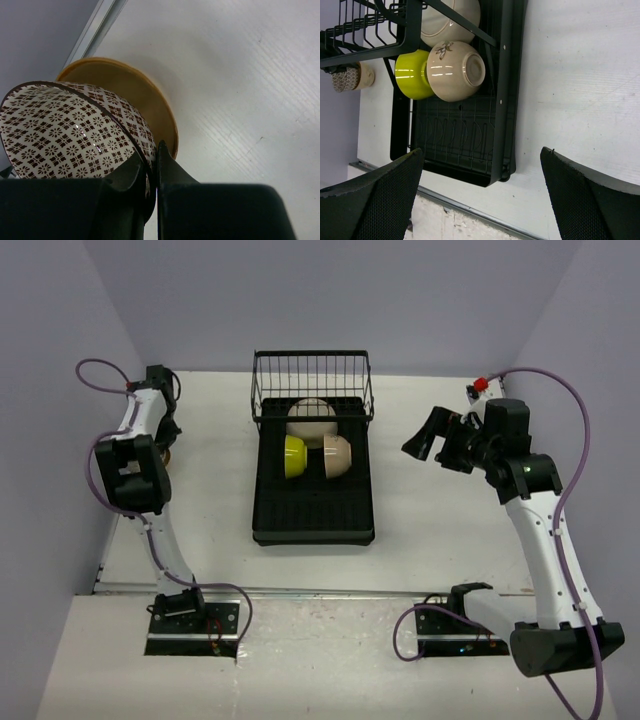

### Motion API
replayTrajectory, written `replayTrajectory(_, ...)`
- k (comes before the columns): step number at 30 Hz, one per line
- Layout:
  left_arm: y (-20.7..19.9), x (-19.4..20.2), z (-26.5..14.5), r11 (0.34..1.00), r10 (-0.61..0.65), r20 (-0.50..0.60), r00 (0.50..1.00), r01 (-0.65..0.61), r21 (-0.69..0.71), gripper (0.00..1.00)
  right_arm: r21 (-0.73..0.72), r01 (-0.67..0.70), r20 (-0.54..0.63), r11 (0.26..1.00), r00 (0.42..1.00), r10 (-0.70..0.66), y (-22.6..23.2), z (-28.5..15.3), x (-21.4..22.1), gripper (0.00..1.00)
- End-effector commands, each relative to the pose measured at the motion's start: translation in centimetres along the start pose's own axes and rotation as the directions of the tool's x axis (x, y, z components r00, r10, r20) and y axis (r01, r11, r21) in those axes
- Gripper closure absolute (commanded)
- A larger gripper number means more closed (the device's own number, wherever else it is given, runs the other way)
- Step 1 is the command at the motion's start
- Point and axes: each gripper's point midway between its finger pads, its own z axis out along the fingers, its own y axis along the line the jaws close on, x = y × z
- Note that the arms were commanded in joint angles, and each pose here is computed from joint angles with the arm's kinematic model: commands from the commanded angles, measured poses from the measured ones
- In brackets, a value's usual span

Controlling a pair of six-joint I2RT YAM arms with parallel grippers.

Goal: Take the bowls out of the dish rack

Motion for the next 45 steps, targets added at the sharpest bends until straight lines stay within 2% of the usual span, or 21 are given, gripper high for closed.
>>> replayTrajectory(1,0.4,-3.4,-0.7,1.000,-0.004,0.093,0.996,0.006,-0.020,1.00,-0.029,0.013,0.041,1.000,0.999,-0.012,1.1,-0.6,-1.3,0.01)
replayTrajectory(8,-0.2,-4.2,0.5,1.000,0.012,0.085,0.996,-0.010,-0.026,1.00,-0.025,0.002,0.033,1.000,0.999,-0.001,0.8,-0.5,-0.7,0.01)
replayTrajectory(19,-0.7,-2.8,1.5,1.000,0.020,0.044,0.999,-0.019,-0.020,0.99,-0.029,-0.006,0.046,1.000,0.999,0.007,1.0,-0.8,-0.8,0.01)
replayTrajectory(32,-0.1,-0.8,1.1,1.000,0.018,0.019,1.000,-0.018,-0.006,0.75,-0.056,-0.025,0.048,0.998,0.998,0.028,1.3,-1.2,-0.3,0.01)
replayTrajectory(40,-0.7,-1.9,-1.3,0.999,-0.008,0.063,0.998,0.005,0.052,0.54,-0.063,-0.026,0.048,0.998,0.998,0.029,1.5,-1.6,0.1,0.01)
replayTrajectory(45,-1.5,-3.3,-3.8,0.994,-0.029,0.106,0.994,0.017,0.112,0.52,-0.069,-0.027,0.050,0.997,0.998,0.030,1.5,-1.9,0.4,0.01)
